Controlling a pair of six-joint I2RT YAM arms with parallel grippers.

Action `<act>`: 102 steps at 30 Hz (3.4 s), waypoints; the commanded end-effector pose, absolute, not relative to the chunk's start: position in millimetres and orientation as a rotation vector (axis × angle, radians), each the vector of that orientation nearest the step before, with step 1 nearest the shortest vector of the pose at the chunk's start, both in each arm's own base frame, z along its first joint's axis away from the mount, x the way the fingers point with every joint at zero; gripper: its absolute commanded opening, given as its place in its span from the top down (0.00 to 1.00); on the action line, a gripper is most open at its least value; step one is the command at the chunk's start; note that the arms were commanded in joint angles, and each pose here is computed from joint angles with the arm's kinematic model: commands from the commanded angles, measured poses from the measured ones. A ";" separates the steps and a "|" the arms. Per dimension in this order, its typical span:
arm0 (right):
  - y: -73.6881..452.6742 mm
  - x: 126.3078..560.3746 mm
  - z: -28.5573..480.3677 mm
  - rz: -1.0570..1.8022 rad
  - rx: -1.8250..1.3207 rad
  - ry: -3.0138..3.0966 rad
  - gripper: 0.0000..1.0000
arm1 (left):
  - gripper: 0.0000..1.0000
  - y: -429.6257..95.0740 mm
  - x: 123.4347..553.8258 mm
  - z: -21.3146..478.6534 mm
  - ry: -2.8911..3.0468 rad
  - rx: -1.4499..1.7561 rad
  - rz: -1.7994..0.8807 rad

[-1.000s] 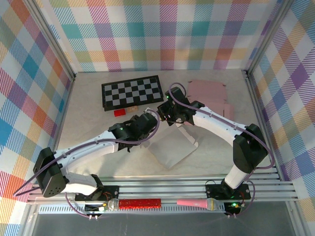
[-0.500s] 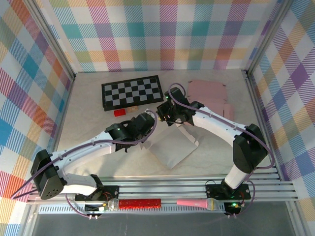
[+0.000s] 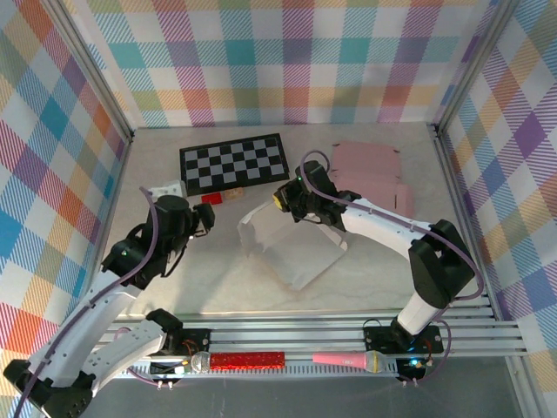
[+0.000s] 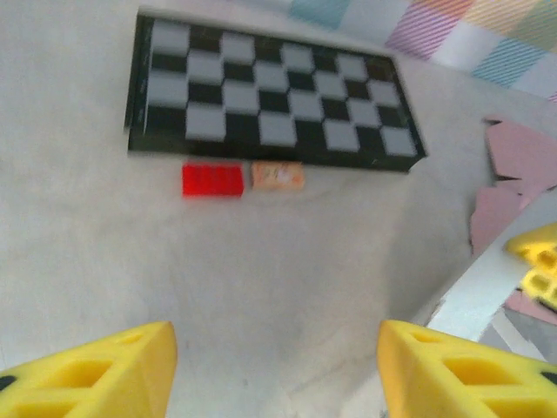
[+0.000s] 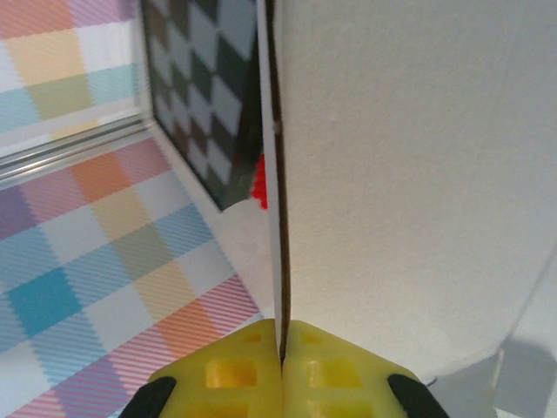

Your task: Fold the paper box

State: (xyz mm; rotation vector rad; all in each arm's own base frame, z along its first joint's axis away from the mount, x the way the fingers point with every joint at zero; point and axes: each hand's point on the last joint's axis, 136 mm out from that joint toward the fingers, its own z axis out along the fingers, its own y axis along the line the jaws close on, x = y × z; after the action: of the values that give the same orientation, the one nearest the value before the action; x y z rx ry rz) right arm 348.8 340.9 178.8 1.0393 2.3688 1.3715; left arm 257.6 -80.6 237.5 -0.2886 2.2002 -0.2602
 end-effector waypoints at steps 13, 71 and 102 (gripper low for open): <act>381.2 355.8 174.7 1.639 0.609 2.317 1.00 | 0.72 -102.8 248.7 126.6 2.412 -0.217 -0.452; 391.3 344.2 122.0 1.689 0.537 2.354 1.00 | 0.49 -162.8 290.7 97.1 2.363 0.168 -0.325; 402.6 349.4 103.3 1.791 0.560 2.198 1.00 | 0.55 -141.7 306.7 81.9 2.311 -0.135 -0.173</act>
State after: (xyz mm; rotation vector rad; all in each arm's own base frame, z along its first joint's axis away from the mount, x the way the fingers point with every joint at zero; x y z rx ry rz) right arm 361.8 403.5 143.5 0.4805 2.0795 1.8441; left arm 301.0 -155.8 82.9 -0.0064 2.3471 -0.2475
